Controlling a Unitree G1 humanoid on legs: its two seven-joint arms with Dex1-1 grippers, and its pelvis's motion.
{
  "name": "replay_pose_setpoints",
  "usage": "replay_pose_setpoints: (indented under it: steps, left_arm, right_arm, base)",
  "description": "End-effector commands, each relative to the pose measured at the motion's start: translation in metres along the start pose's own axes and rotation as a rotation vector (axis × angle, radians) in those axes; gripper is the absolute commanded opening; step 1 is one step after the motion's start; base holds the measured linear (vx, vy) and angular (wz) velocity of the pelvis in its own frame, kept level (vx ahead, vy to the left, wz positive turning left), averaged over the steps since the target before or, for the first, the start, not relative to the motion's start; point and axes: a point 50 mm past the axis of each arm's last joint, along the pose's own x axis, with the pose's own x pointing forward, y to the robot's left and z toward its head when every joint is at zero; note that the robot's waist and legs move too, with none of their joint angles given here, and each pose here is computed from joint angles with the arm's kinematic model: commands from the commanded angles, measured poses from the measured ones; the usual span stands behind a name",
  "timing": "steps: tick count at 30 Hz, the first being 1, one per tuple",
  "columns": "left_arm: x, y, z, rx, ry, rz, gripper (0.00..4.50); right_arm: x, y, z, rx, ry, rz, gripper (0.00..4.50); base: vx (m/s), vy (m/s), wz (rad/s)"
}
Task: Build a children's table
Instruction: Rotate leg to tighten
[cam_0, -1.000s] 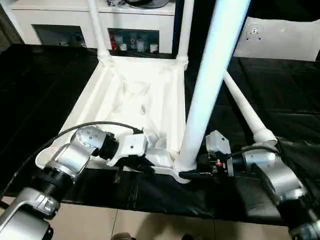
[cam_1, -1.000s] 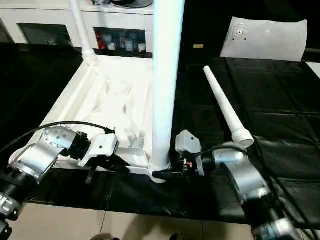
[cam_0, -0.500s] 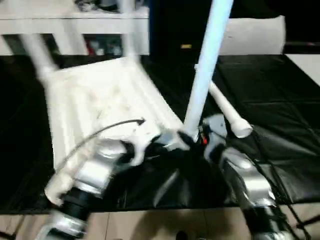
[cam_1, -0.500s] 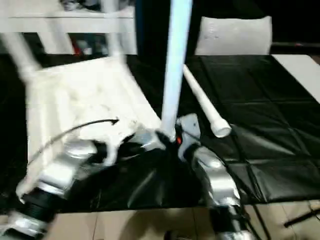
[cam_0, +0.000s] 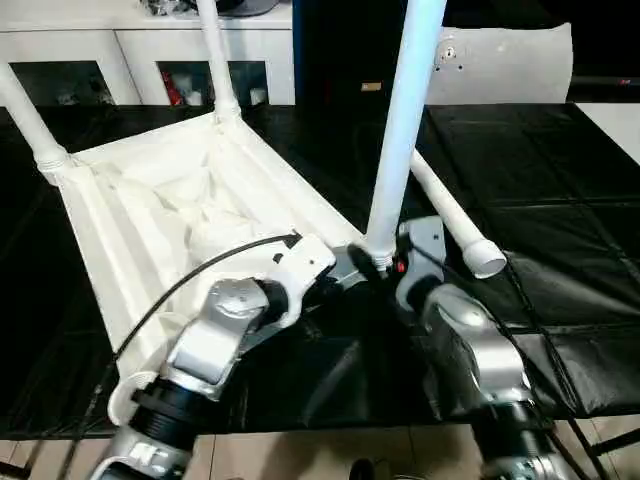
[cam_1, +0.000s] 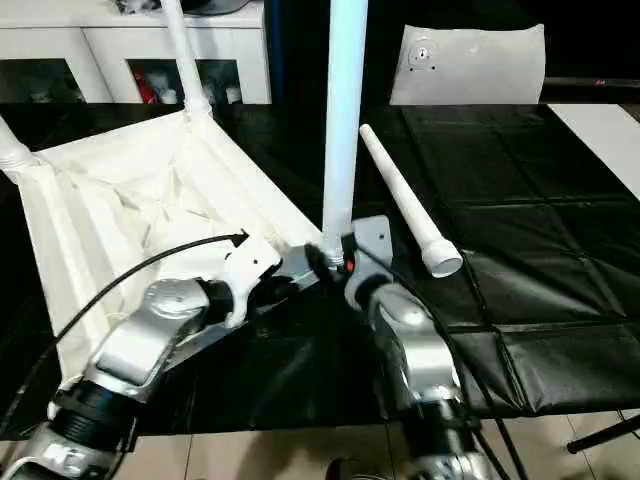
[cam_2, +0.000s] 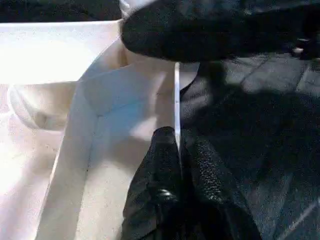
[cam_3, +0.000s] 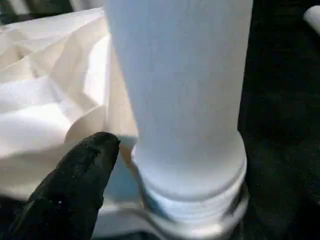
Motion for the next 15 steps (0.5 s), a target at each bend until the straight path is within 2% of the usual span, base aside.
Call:
replay_pose_setpoints:
  steps: [1,2,6,9,10,15]
  left_arm:
    - [-0.003,0.002,0.006,0.049,-0.031,-0.032,0.0]
    - [-0.009,0.007,0.001,0.067,-0.013,-0.059,0.0]
    - [-0.015,0.013,-0.004,0.103,0.006,-0.101,0.0]
    - [-0.026,0.018,-0.01,0.2,0.024,-0.231,0.0]
    - [-0.026,0.018,-0.01,0.2,0.024,-0.231,0.0]
    - [-0.037,0.013,-0.017,0.298,0.068,-0.459,0.0]
  right_arm:
    - [-0.001,0.021,-0.017,0.03,0.062,0.17,4.38]
    - [-0.009,0.012,-0.014,0.009,0.045,0.196,4.44]
    - [-0.021,0.0,-0.01,-0.035,0.031,0.248,4.48]
    - [-0.038,-0.018,-0.002,-0.126,0.034,0.359,4.48]
    - [-0.038,-0.018,-0.002,-0.126,0.034,0.359,4.48]
    - [-0.05,-0.028,0.012,-0.226,0.06,0.555,4.48]
  base:
    - [0.0,0.0,0.0]
    - [0.0,0.0,0.0]
    - [0.0,0.0,0.0]
    - [0.0,0.0,0.0]
    - [0.0,0.0,0.0]
    - [0.0,0.0,0.0]
